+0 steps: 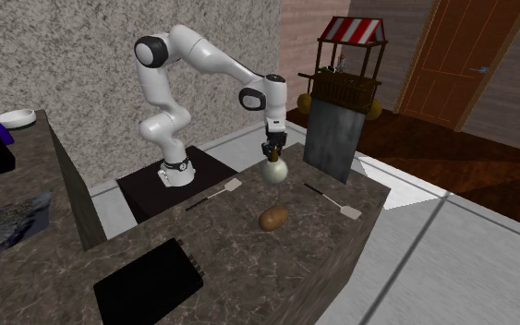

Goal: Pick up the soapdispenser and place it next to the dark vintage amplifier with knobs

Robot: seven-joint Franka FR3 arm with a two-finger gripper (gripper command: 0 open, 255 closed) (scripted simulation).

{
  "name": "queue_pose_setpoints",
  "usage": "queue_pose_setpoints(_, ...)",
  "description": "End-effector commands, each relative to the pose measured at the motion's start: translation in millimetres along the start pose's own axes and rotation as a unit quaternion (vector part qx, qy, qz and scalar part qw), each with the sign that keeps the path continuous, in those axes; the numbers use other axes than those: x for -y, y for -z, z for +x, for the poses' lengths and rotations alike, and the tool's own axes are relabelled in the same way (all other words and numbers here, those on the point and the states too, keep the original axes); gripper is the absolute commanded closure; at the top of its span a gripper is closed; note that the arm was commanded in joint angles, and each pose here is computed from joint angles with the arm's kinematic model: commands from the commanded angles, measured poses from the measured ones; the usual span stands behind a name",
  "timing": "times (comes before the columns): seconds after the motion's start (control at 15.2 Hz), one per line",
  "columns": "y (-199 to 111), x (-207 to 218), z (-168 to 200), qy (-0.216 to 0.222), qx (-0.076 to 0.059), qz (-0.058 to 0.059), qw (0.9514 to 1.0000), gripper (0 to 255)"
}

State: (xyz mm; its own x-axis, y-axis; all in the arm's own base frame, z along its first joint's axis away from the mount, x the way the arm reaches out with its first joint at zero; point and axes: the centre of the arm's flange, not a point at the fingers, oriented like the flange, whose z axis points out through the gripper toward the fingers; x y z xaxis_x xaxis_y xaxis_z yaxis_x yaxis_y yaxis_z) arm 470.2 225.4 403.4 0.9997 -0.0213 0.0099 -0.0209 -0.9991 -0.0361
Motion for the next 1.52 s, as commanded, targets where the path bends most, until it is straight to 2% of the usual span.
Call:
queue_pose_setpoints(0.0, 10, 0, -1, 0.000, 0.000, 0.000, 1.0000, 255)
queue_pose_setpoints(1.45, 127, 4, 0, 0.000, 0.000, 0.000, 1.0000, 255)
